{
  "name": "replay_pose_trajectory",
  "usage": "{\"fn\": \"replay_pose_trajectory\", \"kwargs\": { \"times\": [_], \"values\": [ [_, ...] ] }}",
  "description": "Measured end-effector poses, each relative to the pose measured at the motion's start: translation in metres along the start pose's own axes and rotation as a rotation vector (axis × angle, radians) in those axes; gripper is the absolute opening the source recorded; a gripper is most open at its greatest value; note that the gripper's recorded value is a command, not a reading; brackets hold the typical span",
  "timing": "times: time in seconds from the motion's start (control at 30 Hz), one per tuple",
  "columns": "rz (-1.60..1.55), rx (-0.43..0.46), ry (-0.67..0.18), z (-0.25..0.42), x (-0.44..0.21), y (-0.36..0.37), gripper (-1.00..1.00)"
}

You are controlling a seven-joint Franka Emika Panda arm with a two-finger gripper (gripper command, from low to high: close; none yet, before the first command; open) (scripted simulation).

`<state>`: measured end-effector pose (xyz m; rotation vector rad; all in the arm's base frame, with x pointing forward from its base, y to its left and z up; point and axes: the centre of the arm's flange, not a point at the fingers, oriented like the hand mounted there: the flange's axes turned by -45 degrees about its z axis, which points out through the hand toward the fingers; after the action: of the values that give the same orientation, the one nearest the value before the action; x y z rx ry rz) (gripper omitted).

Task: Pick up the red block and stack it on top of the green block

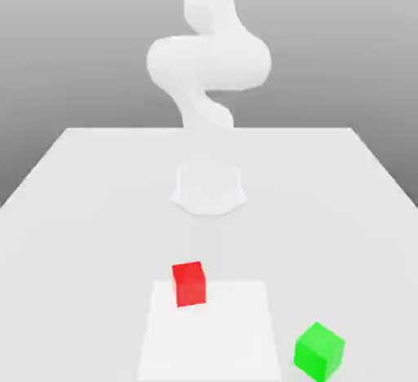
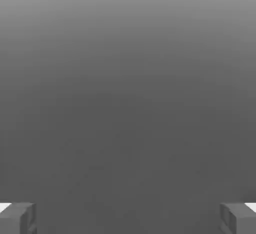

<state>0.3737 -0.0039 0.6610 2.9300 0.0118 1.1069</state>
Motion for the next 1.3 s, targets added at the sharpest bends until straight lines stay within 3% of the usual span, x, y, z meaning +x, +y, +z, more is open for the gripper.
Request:
{"fn": "replay_pose_trajectory", "kwargs": {
  "times": [0.3, 0.6, 0.8, 0.83, 1.3],
  "values": [
    [-0.103, 0.008, -0.335, 0.198, -0.115, 0.016, 0.0],
    [-0.197, 0.083, -0.691, 0.32, -0.318, 0.024, 0.0],
    [-0.204, 0.089, -0.718, 0.36, -0.366, 0.024, 0.0],
    [-0.204, 0.089, -0.718, 0.363, -0.37, 0.024, -1.0],
    [-0.202, 0.09, -0.719, 0.323, -0.334, 0.025, -1.0]
  ]
}}
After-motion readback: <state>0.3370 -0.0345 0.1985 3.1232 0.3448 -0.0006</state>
